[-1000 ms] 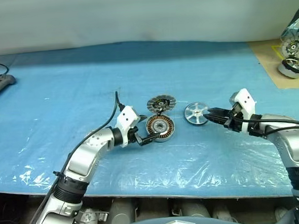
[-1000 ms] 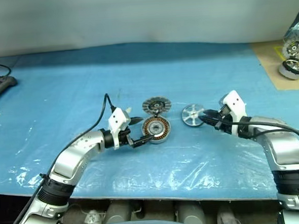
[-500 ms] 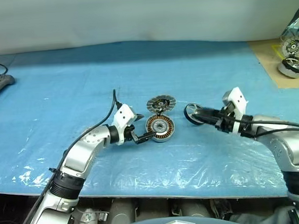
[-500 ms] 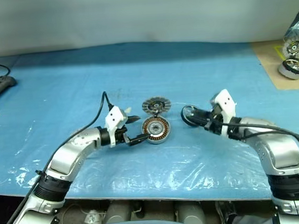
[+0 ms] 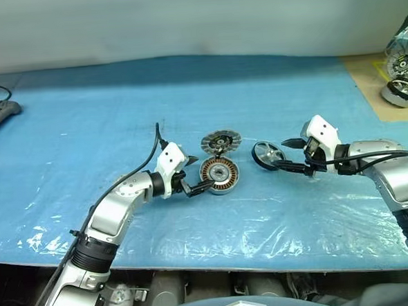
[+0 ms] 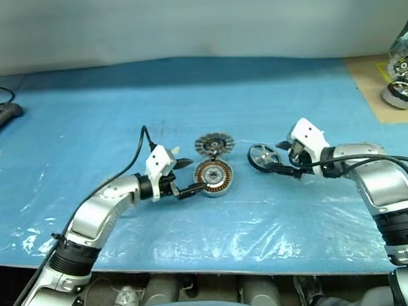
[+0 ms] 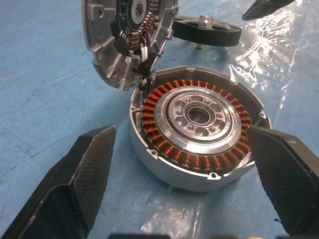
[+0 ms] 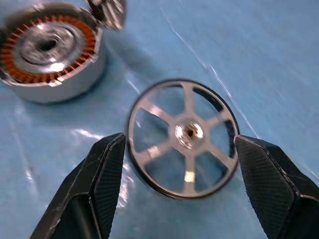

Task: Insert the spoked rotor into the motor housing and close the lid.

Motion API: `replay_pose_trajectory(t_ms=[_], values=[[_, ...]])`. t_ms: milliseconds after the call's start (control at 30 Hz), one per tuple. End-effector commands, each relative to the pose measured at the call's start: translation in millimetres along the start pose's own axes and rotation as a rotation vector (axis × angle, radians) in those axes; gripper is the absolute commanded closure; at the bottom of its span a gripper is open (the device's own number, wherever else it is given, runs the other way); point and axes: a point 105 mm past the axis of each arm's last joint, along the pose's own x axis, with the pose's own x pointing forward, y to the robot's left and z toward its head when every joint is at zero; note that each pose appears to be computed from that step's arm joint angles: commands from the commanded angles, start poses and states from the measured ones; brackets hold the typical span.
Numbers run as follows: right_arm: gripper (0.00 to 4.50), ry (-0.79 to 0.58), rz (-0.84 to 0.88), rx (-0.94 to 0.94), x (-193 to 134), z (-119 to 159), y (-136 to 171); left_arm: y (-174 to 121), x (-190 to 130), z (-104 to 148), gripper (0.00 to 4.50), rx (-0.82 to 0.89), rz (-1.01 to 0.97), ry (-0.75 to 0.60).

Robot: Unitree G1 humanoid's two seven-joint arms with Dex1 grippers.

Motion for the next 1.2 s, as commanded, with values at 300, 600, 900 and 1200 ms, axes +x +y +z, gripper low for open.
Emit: replay_pose_trajectory(t_ms=[300, 600, 900, 1200], values=[[0.80, -0.012, 0.044, -0.096, 9.7, 8.1, -3.3, -4.8, -4.3, 3.0, 0.00, 0.026, 0.002, -0.034], [0.80, 0.024, 0.046, -0.092, 26.1, -4.8, -6.3, -9.7, -1.6, 10.8, 0.00, 0.036, -0.010, -0.033], [2.00, 0.030, 0.077, -0.065, 28.4, -11.8, 3.2, -10.5, -4.0, 6.5, 0.00, 0.029, -0.001, -0.030], [2.98, -0.034, 0.055, 0.008, 31.6, -9.1, 16.1, -4.9, -1.0, 10.5, 0.00, 0.028, 0.006, -0.033]])
